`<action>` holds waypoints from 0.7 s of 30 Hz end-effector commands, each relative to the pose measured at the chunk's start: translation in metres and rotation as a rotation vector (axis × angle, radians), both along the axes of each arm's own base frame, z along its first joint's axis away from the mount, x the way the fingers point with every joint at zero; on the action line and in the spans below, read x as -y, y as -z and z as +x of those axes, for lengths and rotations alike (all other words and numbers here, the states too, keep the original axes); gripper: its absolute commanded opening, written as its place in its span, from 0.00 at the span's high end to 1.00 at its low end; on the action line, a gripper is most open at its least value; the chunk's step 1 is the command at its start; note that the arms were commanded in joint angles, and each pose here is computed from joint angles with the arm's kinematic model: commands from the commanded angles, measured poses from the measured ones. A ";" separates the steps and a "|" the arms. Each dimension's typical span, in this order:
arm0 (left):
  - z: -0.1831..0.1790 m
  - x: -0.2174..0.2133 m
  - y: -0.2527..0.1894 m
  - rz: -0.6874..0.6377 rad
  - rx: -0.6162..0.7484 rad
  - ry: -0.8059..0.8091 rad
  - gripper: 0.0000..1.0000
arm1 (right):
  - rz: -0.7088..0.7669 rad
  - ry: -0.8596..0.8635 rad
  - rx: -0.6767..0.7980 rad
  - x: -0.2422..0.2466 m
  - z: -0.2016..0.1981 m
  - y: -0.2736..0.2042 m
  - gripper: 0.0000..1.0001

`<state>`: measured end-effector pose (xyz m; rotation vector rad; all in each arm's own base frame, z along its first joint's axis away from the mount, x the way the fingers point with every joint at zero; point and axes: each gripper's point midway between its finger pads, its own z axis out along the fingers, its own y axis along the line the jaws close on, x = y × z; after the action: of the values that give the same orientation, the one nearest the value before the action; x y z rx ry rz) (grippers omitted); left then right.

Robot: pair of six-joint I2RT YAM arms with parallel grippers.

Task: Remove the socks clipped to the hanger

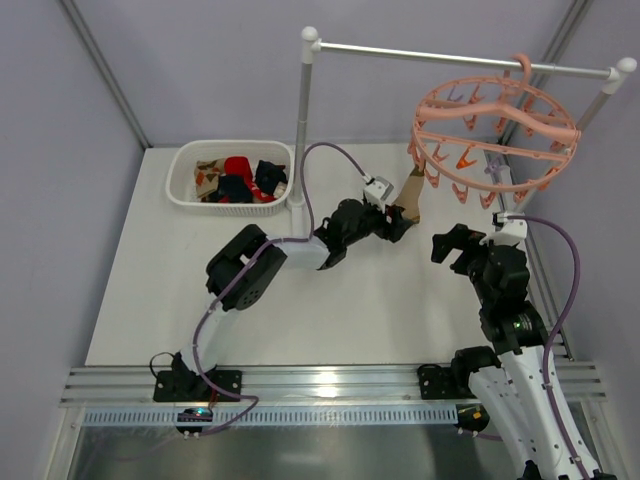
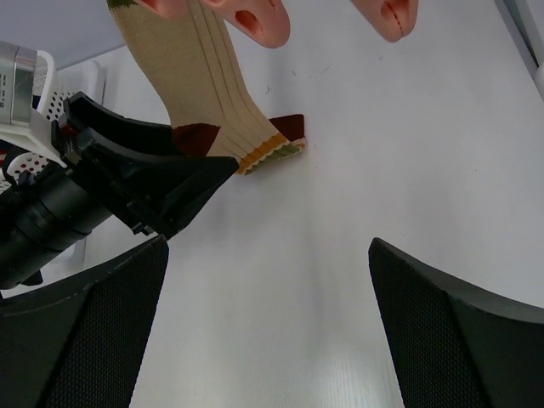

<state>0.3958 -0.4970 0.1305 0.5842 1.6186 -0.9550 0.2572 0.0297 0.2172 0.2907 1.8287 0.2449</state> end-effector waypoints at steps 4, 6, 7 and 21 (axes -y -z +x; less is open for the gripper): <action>-0.003 0.016 -0.049 -0.117 0.075 0.033 0.90 | -0.009 -0.001 0.067 0.001 0.004 -0.019 0.00; -0.003 0.014 -0.050 -0.113 0.079 0.015 1.00 | -0.010 -0.001 0.064 0.001 0.004 -0.018 0.00; -0.004 0.013 -0.051 -0.114 0.081 0.010 1.00 | -0.011 0.002 0.064 0.002 0.004 -0.018 0.00; -0.034 -0.057 -0.110 -0.071 0.142 -0.224 1.00 | -0.022 -0.004 0.049 0.002 0.004 -0.016 0.00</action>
<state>0.3682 -0.4627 0.1642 0.4973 1.6201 -0.8423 0.2571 0.0288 0.2172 0.2795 1.8292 0.2357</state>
